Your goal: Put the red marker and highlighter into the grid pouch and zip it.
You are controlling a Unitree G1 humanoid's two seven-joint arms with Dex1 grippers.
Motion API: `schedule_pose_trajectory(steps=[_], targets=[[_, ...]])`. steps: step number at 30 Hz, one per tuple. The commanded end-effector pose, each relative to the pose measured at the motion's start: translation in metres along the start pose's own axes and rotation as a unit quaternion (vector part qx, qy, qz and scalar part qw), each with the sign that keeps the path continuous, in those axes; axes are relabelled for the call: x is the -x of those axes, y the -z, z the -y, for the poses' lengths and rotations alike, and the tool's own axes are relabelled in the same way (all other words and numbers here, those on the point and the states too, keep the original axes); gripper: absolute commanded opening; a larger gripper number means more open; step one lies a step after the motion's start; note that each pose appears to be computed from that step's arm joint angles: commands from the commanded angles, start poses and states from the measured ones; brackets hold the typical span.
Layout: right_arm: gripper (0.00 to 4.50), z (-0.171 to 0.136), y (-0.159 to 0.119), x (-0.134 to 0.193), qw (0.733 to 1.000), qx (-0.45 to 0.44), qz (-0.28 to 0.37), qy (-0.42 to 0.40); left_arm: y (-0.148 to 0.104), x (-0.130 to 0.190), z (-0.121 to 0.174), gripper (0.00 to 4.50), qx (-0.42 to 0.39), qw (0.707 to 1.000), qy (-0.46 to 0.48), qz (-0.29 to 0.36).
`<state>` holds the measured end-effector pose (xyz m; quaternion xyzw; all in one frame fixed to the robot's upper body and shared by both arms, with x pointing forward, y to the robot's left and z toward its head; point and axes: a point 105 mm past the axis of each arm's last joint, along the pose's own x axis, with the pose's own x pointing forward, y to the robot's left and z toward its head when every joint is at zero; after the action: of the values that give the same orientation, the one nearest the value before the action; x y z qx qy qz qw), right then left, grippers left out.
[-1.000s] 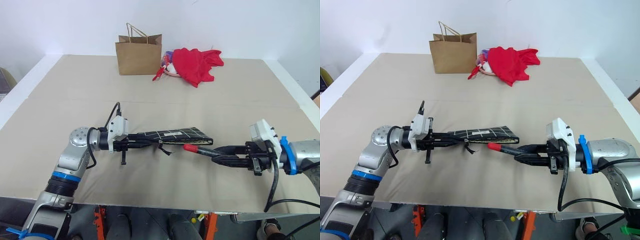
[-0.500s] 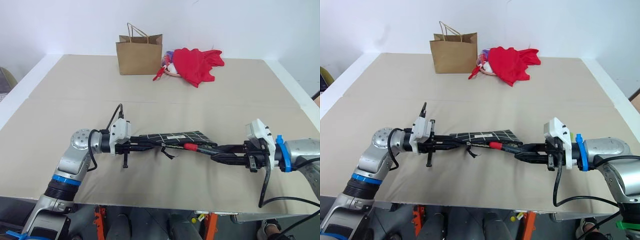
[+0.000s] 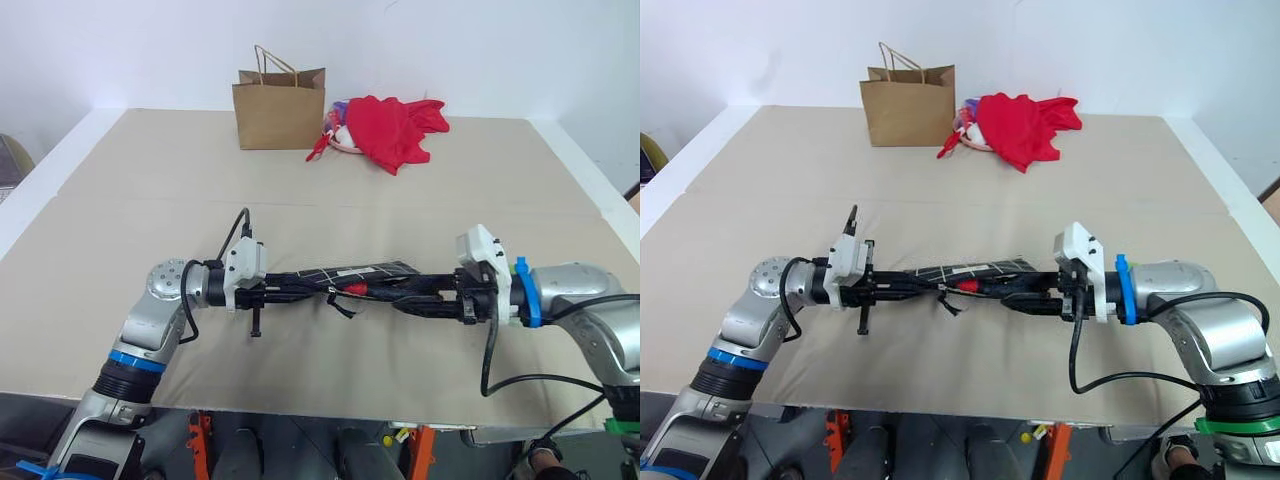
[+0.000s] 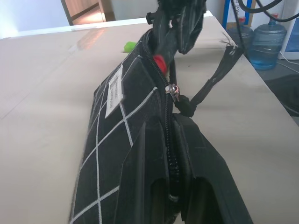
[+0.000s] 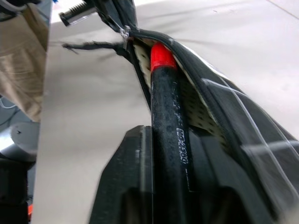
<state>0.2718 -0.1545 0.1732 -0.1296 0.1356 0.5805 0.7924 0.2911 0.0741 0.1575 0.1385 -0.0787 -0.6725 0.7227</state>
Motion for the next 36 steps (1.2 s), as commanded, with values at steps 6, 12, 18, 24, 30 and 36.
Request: schedule_pose_trajectory(steps=[6,12,18,24,30,36], targets=[[4.48,-0.017,-0.006,0.018,0.999,0.013,0.006,-0.040,-0.008,0.003,-0.001,0.00,-0.016,1.000,-0.005,0.009],[4.48,0.014,0.000,0.081,0.993,-0.061,0.047,0.093,-0.007,0.010,-0.004,0.00,-0.015,1.000,-0.013,0.000],[4.48,0.063,0.019,0.134,0.931,-0.073,0.075,0.349,-0.007,0.012,-0.006,0.00,-0.016,1.000,-0.017,-0.003],[4.48,0.075,0.048,0.146,0.851,-0.100,0.065,0.512,-0.007,0.012,-0.008,0.00,-0.018,1.000,-0.018,-0.003],[4.48,0.056,0.081,0.136,0.790,-0.162,0.035,0.590,-0.006,0.012,-0.009,0.00,-0.021,1.000,-0.015,-0.006],[4.48,0.035,0.115,0.121,0.769,-0.234,-0.015,0.595,-0.006,0.011,-0.009,0.00,-0.023,1.000,-0.014,-0.006]])
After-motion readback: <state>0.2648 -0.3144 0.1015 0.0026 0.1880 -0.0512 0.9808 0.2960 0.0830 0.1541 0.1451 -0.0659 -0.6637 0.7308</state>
